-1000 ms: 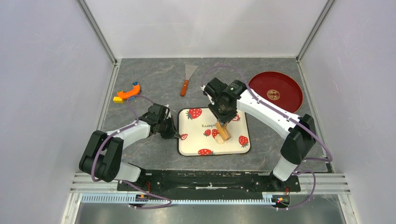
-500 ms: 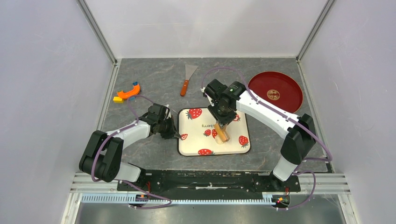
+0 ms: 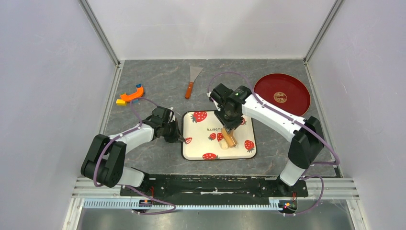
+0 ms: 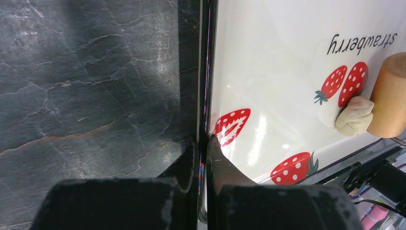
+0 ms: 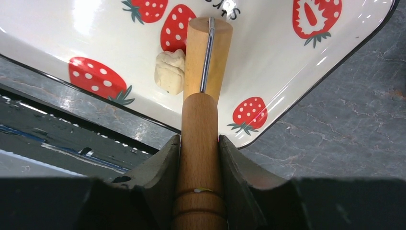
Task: Roll out the dumpling wrappers from the dough
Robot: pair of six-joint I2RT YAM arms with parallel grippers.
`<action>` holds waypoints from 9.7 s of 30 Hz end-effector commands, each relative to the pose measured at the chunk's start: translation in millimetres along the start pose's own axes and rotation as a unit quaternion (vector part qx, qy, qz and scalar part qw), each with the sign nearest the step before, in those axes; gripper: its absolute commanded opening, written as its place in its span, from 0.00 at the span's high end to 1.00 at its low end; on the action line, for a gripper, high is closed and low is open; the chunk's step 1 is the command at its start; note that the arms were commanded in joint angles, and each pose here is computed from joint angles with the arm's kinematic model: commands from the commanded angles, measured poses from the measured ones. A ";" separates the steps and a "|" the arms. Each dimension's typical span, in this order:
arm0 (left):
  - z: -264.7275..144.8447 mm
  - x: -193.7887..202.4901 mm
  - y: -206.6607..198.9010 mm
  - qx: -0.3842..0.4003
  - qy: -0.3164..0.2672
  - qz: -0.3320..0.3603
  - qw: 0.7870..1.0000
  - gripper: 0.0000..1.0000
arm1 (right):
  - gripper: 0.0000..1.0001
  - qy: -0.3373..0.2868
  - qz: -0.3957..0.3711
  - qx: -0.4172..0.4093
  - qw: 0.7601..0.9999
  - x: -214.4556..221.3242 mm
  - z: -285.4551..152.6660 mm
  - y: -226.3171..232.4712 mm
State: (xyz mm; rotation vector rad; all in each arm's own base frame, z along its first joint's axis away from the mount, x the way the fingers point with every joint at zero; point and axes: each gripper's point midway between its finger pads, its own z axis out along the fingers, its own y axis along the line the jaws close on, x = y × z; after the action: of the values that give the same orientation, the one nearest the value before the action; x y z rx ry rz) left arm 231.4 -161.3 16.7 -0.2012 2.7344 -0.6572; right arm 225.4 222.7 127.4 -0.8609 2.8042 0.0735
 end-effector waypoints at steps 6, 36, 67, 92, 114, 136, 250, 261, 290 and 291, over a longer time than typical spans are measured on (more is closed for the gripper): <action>-0.4 9.2 34.7 -0.074 0.008 0.019 0.997 0.98 | 1.00 -0.068 0.006 -0.033 0.997 -34.9 -55.3 15.2; 0.0 7.3 34.4 -0.076 0.007 0.020 0.997 0.98 | 1.00 0.003 -0.019 -0.009 1.000 7.2 0.1 15.4; 0.8 4.7 34.7 -0.080 0.006 0.017 0.997 0.98 | 1.00 0.072 -0.053 0.095 0.991 56.2 41.1 -20.4; 0.8 5.3 34.8 -0.080 0.006 0.018 0.997 0.98 | 1.00 0.109 -0.056 0.105 0.987 89.4 76.0 -27.3; 0.6 5.4 35.1 -0.079 0.002 0.016 0.997 0.98 | 1.00 0.158 -0.062 0.160 0.972 127.6 96.8 -50.3; 1.7 1.2 35.1 -0.085 0.001 0.015 0.996 0.98 | 1.00 0.178 -0.060 0.106 0.976 153.4 91.4 -37.5; -119.0 -57.9 -169.3 0.019 -0.193 0.357 0.914 0.98 | 0.23 -0.246 0.142 -0.402 0.871 -96.6 -80.4 56.7; -118.7 -61.3 -178.1 0.011 -0.202 0.358 0.912 0.98 | 0.43 -0.217 0.138 -0.419 0.871 -88.7 -71.5 66.5; -75.8 -40.5 -154.4 0.167 -0.119 0.111 0.973 0.23 | 1.00 -0.207 0.113 -0.187 0.954 -54.0 -50.4 -26.4; -73.7 -44.0 -141.4 0.171 -0.112 0.083 0.975 0.23 | 1.00 -0.205 0.110 -0.180 0.956 -51.3 -52.2 -29.9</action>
State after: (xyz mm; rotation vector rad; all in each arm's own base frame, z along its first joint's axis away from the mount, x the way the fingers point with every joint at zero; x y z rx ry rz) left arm 246.5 -258.4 151.1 0.2791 2.3503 -0.7344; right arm 262.4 236.2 150.3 -0.4374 2.6288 0.8245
